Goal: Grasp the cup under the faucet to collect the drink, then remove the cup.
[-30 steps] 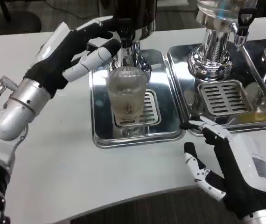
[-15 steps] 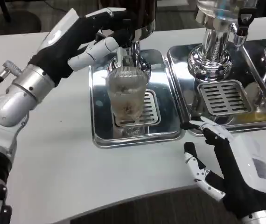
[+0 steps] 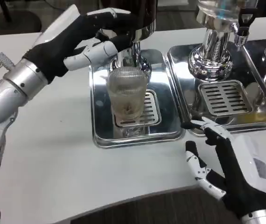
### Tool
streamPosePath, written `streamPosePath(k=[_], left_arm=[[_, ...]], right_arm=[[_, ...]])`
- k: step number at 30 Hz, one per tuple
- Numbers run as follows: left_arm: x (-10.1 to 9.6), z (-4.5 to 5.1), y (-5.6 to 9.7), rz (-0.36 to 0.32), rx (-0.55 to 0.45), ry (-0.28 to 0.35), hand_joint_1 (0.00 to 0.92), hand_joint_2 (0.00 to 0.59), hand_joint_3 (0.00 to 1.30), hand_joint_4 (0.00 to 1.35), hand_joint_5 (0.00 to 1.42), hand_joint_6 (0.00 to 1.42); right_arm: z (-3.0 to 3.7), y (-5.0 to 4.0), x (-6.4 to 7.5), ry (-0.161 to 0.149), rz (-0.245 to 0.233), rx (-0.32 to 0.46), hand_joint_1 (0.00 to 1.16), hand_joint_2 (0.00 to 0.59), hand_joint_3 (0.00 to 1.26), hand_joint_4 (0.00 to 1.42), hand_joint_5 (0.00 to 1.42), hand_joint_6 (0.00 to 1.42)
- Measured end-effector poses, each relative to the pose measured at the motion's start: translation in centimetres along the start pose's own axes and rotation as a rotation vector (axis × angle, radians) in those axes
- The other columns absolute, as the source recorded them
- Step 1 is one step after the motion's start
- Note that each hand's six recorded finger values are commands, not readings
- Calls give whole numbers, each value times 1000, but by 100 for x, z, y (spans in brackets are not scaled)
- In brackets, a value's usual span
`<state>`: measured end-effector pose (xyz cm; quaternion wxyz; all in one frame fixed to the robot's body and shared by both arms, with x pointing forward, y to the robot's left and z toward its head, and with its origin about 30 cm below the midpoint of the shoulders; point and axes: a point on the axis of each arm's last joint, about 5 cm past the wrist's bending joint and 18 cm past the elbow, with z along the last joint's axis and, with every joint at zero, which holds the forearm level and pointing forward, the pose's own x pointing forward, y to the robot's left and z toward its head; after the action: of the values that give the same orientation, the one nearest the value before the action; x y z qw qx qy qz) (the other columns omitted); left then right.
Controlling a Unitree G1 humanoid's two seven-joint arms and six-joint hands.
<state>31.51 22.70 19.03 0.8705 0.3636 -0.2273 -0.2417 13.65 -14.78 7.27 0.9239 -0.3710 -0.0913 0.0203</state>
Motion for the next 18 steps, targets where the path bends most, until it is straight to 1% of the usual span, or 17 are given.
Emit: streamPosePath(k=[2, 5, 7, 9, 11, 15, 16, 17, 18], left_arm=[[-5, 4, 0, -3, 0, -3, 0, 65, 319, 302, 311, 531], [-18, 6, -6, -3, -9, -4, 0, 65, 322, 303, 313, 531], [-26, 7, -8, -2, -16, -4, 0, 64, 325, 304, 316, 531], [-35, 7, -14, -2, -19, -5, 0, 64, 327, 306, 318, 531], [-41, 11, -16, -3, -22, -6, 0, 64, 328, 310, 319, 531], [-42, 18, -13, -5, -23, -6, 0, 64, 330, 315, 321, 531], [-43, 20, -12, -5, -23, -7, 0, 64, 330, 315, 321, 531], [-44, 25, -12, -8, -22, -10, 0, 64, 330, 316, 321, 531], [-46, 28, -13, -9, -22, -12, 0, 64, 330, 316, 321, 531]], right_arm=[[-4, -8, 10, 5, -3, 9, 430, 499, 361, 197, 210, 384], [-23, -21, 35, 23, -10, 41, 429, 499, 361, 197, 210, 382], [-23, -30, 56, 25, -15, 56, 429, 499, 361, 197, 210, 382], [-19, -33, 77, 24, -21, 70, 435, 487, 350, 188, 210, 381], [-15, -34, 106, 27, -25, 92, 452, 461, 348, 187, 219, 381], [-12, -37, 150, 24, -21, 111, 460, 455, 348, 187, 221, 381], [-14, -37, 157, 26, -19, 117, 467, 440, 341, 187, 220, 381], [-22, -37, 168, 31, -17, 121, 477, 409, 330, 187, 220, 381], [-28, -38, 173, 35, -17, 120, 480, 401, 328, 187, 220, 381]])
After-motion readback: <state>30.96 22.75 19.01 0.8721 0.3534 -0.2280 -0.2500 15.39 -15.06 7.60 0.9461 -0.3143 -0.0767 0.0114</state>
